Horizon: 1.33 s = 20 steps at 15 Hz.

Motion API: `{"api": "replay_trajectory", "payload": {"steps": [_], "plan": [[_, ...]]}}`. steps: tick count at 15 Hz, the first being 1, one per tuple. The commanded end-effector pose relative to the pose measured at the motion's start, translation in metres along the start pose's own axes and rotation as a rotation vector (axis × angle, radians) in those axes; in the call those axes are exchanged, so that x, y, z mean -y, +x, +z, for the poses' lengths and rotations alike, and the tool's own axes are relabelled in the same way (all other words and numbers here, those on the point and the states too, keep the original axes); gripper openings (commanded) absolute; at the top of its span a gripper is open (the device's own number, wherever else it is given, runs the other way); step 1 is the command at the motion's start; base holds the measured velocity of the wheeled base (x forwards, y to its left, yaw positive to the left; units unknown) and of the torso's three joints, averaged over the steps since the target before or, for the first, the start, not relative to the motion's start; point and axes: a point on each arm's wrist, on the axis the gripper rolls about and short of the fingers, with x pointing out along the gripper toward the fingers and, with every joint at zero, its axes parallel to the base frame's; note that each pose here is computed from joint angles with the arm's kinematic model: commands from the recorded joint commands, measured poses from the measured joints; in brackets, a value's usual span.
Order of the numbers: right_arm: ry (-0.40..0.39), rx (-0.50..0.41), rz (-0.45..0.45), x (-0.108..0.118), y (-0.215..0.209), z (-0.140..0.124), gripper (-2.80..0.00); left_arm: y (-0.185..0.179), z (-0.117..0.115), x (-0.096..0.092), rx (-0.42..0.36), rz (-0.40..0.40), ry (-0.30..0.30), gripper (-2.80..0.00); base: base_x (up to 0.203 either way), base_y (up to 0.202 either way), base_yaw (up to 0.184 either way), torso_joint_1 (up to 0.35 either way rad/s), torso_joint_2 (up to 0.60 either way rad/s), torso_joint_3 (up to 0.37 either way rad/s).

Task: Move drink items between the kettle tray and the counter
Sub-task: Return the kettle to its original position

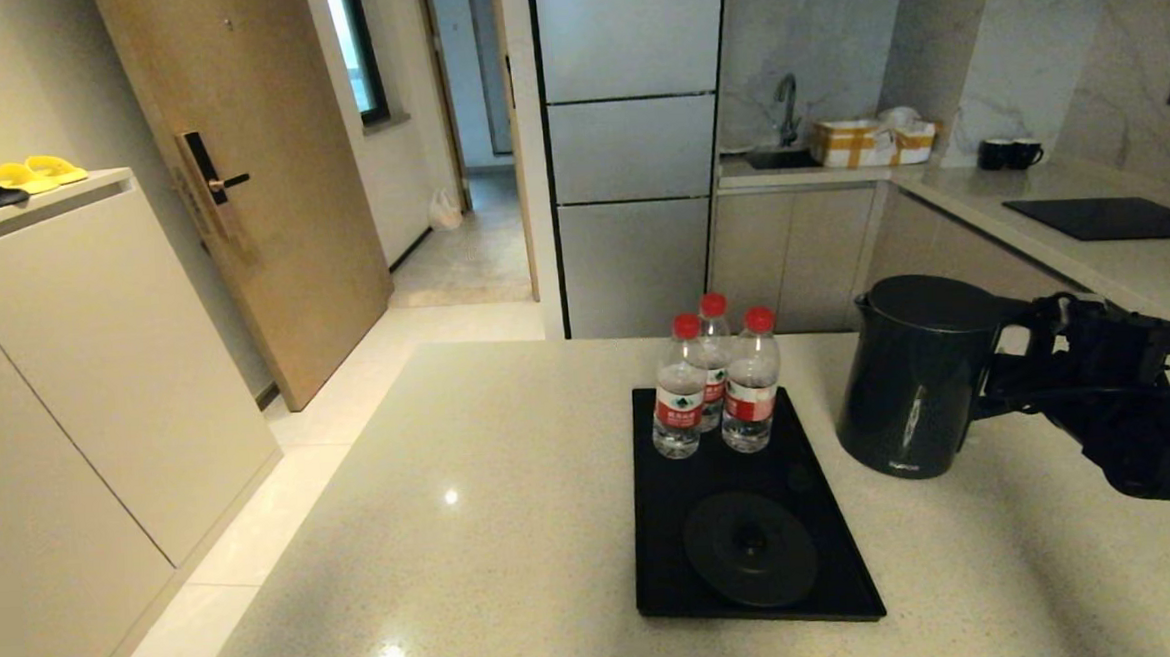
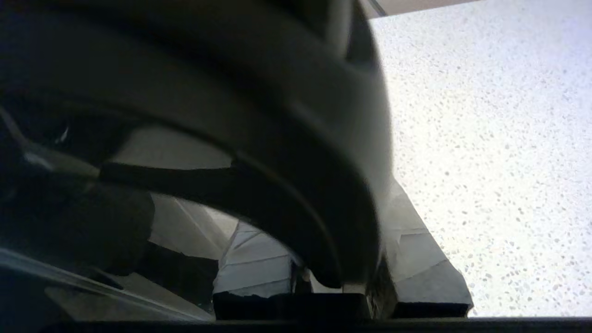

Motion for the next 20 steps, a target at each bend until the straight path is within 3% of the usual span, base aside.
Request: {"api": "replay_trajectory", "payload": {"steps": [1,10,14,17,20], "plan": [[0.01,0.034,0.001,0.001,-0.005,0.011,-2.8,0.0,0.0,0.0,-0.001,0.001,0.001,-2.8,0.0,0.0,0.0,0.0,0.0,0.0],[0.13,0.073,0.097,-0.005,-0.055,0.071,-2.8,0.0,0.0,0.0,-0.001,0.001,0.001,-2.8,0.0,0.0,0.0,0.0,0.0,0.0],[0.151,0.125,0.226,-0.035,-0.12,0.105,-2.8,0.0,0.0,0.0,-0.002,0.001,0.001,-2.8,0.0,0.0,0.0,0.0,0.0,0.0],[0.121,0.078,0.365,-0.075,-0.16,0.096,-2.8,0.0,0.0,0.0,-0.002,0.001,0.001,-2.8,0.0,0.0,0.0,0.0,0.0,0.0],[0.086,0.031,0.408,-0.102,-0.18,0.078,-2.8,0.0,0.0,0.0,-0.001,0.002,0.001,-2.8,0.0,0.0,0.0,0.0,0.0,0.0]]}}
